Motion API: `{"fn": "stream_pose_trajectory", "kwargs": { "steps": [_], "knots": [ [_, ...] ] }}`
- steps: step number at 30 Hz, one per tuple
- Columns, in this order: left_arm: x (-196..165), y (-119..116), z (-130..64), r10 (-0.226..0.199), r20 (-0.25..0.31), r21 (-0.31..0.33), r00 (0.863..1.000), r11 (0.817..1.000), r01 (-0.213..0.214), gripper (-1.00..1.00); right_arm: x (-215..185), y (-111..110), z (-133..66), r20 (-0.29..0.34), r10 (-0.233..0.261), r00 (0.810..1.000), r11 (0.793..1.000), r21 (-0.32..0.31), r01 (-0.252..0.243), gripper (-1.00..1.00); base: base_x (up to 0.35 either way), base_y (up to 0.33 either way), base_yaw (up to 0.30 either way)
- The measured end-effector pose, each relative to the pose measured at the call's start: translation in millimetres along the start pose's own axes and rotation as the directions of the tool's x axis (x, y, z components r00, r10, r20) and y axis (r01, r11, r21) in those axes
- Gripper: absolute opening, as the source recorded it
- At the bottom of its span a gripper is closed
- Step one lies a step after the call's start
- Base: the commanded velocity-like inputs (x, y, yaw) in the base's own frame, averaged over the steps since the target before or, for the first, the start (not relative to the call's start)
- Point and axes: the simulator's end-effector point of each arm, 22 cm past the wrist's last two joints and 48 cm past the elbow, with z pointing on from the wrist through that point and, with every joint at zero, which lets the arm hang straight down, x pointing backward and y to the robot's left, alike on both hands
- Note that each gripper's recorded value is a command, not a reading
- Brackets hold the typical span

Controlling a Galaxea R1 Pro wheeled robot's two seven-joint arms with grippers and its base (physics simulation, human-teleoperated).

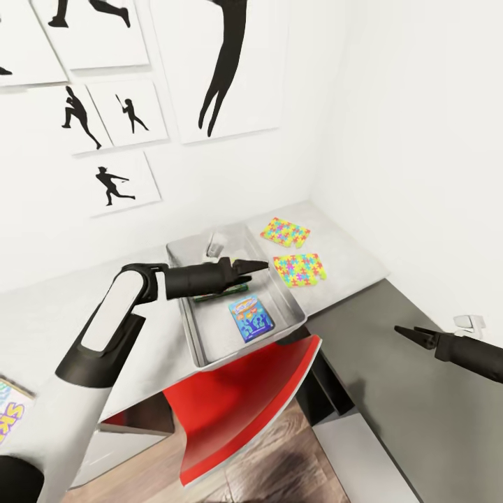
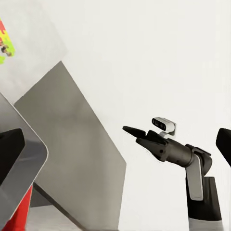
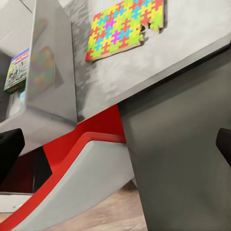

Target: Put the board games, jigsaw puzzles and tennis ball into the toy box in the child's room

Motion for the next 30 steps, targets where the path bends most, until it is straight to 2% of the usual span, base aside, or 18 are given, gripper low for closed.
{"fn": "stream_pose_trajectory", "kwargs": {
  "steps": [8,20,30],
  "knots": [
    [20.9,-1.9,-1.5,-0.036,0.016,0.014,0.999,0.999,0.036,1.0,-4.8,3.3,-4.0,0.011,-0.007,1.0,1.0,-0.004,0.007,1.0,0.0,0.0,0.0],
    [24.0,-27.7,5.9,-0.065,0.076,0.079,0.995,0.995,0.058,1.0,-11.2,9.2,-8.9,0.027,-0.014,1.0,1.0,-0.01,0.015,1.0,0.0,0.0,0.0],
    [25.8,-37.2,7.8,-0.076,0.102,0.091,0.992,0.994,0.067,1.0,-15.6,13.2,-11.9,0.038,-0.024,0.999,1.0,-0.009,0.024,1.0,0.0,0.0,0.0]
  ]
}}
